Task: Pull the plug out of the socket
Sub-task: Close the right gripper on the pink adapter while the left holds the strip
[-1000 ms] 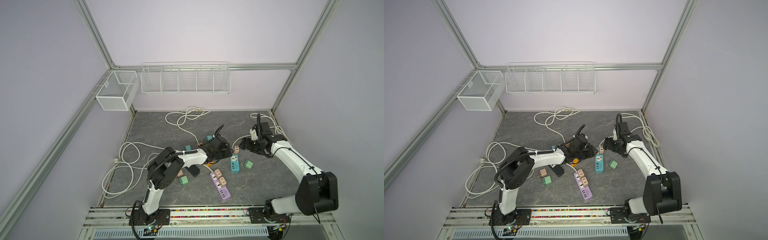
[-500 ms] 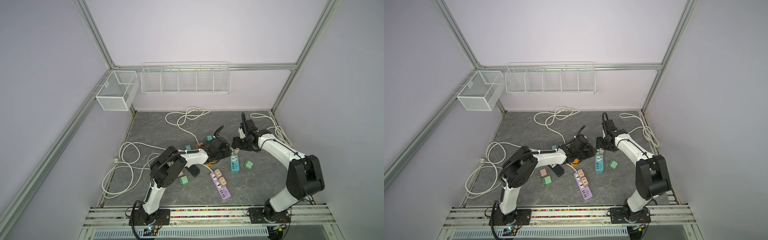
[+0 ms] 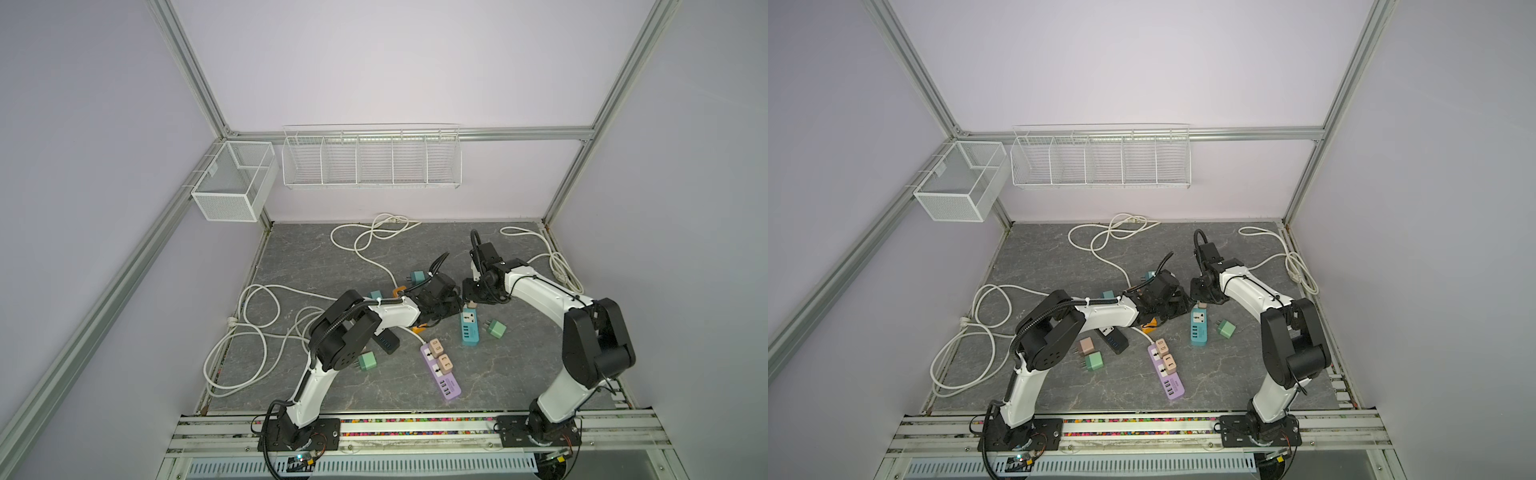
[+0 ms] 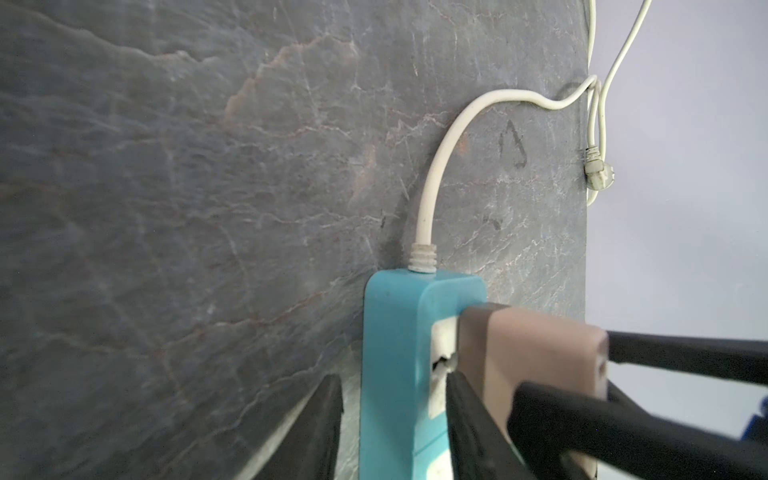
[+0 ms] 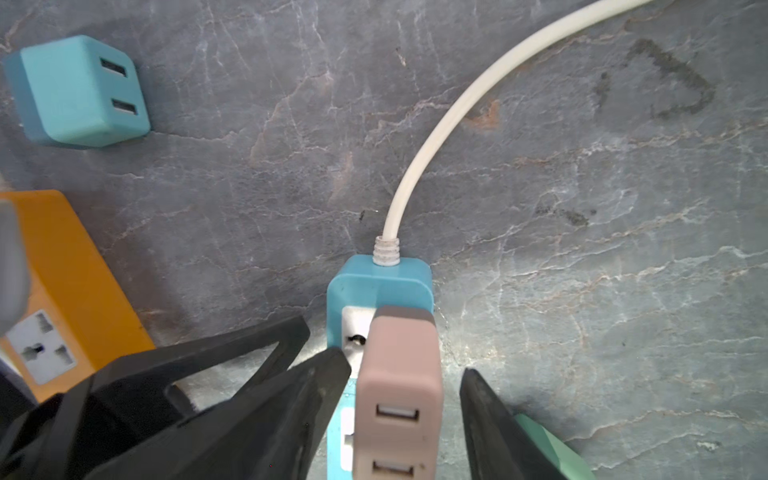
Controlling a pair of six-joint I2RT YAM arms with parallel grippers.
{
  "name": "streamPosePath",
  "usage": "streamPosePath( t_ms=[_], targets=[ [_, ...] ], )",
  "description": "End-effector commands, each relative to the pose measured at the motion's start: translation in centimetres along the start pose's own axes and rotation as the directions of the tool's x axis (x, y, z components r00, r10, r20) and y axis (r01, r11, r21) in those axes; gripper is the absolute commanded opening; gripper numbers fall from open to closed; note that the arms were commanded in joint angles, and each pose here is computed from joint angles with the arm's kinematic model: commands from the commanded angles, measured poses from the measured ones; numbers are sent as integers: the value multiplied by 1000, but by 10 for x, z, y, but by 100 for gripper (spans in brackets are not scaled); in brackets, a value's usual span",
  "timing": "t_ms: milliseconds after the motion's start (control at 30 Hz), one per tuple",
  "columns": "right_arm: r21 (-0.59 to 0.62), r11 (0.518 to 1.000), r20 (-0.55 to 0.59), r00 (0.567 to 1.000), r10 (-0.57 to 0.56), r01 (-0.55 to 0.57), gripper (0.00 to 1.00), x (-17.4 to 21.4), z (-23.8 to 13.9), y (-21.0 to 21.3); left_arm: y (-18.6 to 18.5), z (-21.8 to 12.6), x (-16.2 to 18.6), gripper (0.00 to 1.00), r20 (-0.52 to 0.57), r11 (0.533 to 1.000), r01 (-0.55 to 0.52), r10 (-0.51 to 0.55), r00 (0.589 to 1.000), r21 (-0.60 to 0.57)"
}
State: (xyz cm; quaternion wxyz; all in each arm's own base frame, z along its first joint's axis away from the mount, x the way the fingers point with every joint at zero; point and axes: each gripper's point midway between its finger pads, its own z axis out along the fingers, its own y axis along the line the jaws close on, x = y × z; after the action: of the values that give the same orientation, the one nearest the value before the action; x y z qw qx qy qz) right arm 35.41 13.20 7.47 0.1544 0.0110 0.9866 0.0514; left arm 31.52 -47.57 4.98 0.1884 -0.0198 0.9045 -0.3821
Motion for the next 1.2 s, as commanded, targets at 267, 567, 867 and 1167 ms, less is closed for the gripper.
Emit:
streamPosePath(
  t_ms=[267, 567, 867, 1167],
  targets=[
    [48, 998, -29, 999, -41, 42, 52, 4, 17, -4, 6, 14, 4, 38, -17, 1000, 10, -10, 1000, 12],
    [45, 998, -40, 998, -42, 44, 44, 7, 22, -4, 20, 13, 9, 34, -23, 1000, 5, -6, 1000, -26],
    [35, 998, -52, 998, -41, 42, 36, 15, 23, -3, 28, 15, 14, 32, -31, 999, 7, -8, 999, -38],
    [16, 999, -46, 998, -42, 43, 27, 13, 17, 0, 30, 13, 15, 30, -29, 999, 5, -7, 1000, -43]
  ],
)
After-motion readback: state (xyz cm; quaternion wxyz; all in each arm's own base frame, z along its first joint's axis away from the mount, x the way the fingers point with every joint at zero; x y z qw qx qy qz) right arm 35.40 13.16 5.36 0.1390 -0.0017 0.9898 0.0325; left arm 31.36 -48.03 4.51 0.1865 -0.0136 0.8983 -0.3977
